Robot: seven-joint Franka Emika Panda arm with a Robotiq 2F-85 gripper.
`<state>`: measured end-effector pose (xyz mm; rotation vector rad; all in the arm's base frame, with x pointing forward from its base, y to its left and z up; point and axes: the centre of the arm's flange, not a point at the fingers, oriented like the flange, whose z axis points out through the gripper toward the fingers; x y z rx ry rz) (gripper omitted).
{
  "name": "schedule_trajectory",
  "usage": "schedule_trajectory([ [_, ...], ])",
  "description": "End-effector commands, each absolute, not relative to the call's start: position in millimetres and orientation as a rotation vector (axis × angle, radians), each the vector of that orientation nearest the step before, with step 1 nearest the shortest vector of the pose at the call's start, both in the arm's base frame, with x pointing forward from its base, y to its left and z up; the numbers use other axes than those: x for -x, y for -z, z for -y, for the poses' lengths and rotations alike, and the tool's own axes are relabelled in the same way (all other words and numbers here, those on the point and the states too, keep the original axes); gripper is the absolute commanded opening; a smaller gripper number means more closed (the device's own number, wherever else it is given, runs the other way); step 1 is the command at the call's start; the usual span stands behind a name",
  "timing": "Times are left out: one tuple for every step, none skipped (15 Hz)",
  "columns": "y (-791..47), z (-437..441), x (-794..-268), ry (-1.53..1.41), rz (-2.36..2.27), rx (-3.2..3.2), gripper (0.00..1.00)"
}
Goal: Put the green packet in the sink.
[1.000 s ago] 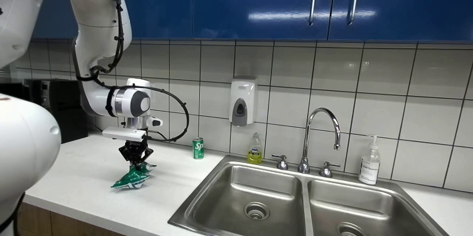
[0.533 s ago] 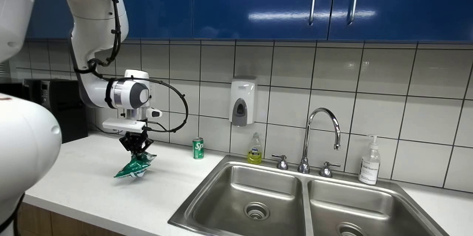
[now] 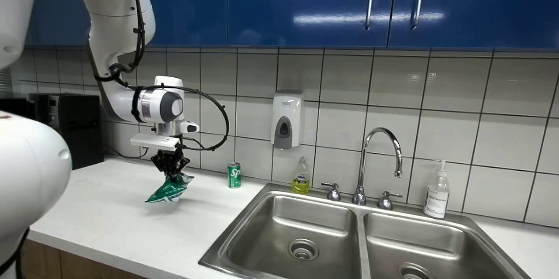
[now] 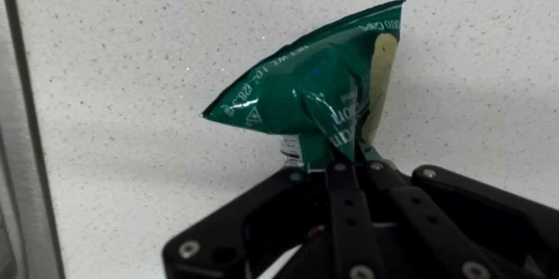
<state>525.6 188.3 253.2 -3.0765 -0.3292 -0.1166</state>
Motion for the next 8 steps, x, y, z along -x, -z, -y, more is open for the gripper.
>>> schedule_trajectory([
  [-269,-152,-530,0.151,0.193,3.092,0.0],
  [-272,-139,-531,0.162,0.153,3.092,0.0],
  [-274,-127,-533,0.173,0.118,3.092,0.0],
  [-276,-112,-534,0.188,0.072,3.093,0.0],
  [-278,-99,-534,0.2,0.031,3.094,0.0],
  [-281,-83,-533,0.208,-0.014,3.093,0.0],
  [-282,-69,-533,0.222,-0.056,3.095,0.0],
  [-284,-53,-530,0.234,-0.102,3.094,0.0],
])
